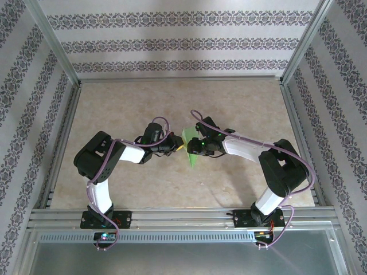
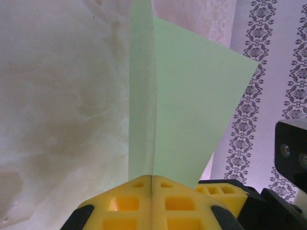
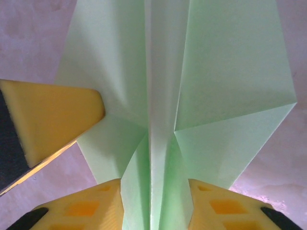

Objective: Fold a paper plane with a square sheet of paper (fold left side to right side)
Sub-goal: Turn over the paper plane at the center of the table, then pick up the paper plane at the center of the table.

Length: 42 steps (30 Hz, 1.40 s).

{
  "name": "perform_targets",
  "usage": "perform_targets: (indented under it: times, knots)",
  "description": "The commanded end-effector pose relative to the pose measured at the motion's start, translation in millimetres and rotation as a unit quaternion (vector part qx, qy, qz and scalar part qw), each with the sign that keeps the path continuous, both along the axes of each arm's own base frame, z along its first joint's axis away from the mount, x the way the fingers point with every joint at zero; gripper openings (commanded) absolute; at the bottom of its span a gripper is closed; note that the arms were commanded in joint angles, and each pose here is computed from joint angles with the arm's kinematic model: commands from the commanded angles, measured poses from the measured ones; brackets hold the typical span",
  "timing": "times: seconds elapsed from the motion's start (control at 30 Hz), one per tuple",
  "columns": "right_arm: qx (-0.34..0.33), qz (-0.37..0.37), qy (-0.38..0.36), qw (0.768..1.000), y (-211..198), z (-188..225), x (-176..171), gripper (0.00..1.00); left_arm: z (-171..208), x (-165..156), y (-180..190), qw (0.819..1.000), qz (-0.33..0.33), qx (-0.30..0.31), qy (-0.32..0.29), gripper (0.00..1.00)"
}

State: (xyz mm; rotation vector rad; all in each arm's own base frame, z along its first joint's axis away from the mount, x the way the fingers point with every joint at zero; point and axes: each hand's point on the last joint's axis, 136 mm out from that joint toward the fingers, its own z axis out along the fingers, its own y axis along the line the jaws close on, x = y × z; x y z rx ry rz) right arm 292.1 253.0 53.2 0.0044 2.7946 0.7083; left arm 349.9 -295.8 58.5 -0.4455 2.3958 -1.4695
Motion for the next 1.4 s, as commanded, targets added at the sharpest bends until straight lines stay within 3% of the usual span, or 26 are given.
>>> perform_targets:
  times: [0.0, 1.37]
  knots:
    - [-0.018, 0.006, -0.002, 1.000, 1, -2, 1, 0.33, 2, -2, -9, 1.000, -0.011, -0.013, -0.007, 0.00]
    - [-0.085, 0.009, 0.035, 0.996, 4, -42, -12, 0.17, -19, -10, -18, 1.000, -0.018, -0.010, 0.009, 0.02]
